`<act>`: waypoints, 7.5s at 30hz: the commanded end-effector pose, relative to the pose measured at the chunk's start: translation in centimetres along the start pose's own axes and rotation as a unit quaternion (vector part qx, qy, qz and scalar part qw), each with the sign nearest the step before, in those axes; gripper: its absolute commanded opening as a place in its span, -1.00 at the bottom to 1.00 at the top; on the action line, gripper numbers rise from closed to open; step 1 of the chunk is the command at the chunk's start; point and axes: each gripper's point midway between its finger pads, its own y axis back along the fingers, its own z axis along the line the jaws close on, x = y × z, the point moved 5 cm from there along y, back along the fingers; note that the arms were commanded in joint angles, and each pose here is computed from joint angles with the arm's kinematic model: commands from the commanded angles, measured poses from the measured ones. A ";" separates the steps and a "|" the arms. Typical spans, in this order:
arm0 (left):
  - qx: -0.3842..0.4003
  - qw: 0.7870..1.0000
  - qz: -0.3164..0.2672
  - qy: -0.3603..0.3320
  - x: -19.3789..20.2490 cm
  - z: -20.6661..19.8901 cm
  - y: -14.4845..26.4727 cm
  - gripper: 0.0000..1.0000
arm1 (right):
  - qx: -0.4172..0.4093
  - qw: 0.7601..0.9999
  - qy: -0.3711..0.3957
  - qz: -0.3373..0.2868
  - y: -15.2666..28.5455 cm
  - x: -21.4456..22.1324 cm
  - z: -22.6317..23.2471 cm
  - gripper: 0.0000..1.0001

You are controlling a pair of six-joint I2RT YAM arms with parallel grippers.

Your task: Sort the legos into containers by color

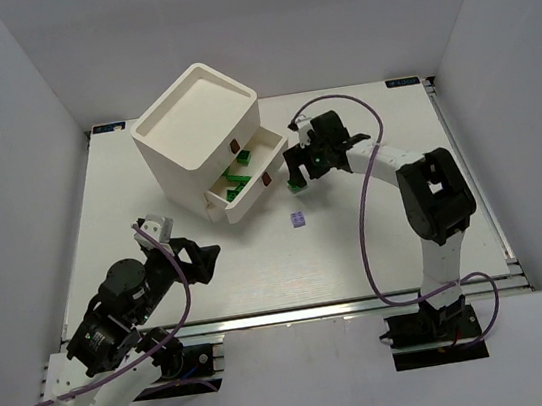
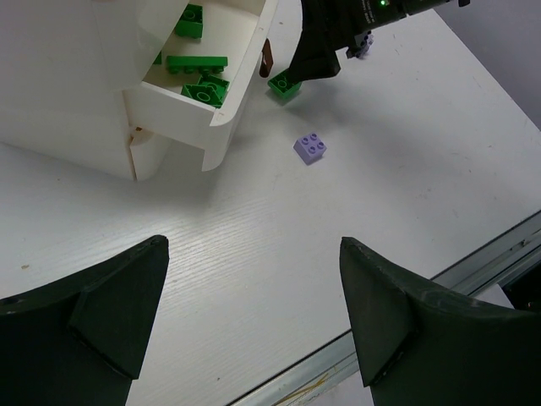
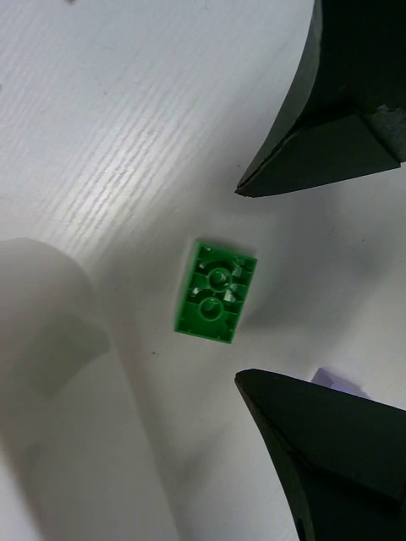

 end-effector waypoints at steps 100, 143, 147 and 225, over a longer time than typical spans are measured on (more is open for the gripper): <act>0.105 0.986 0.124 0.046 -1.8 -7.4 -11.4 -0.64 | -0.158 0.962 0.143 -0.171 19.3 3.0 8.8 -1.00; -0.242 0.919 0.223 -0.218 0.7 -4.0 -25.5 -0.66 | -0.125 0.975 0.093 -0.161 18.9 4.2 6.0 -1.00; -0.244 0.914 0.231 -0.227 1.3 -3.3 -25.4 -0.66 | -0.124 0.975 0.090 -0.161 18.9 4.2 5.7 -1.00; -0.038 0.990 0.068 -0.118 0.5 -0.2 -6.6 0.69 | -0.252 0.961 0.036 -0.107 3.8 -2.9 9.9 0.66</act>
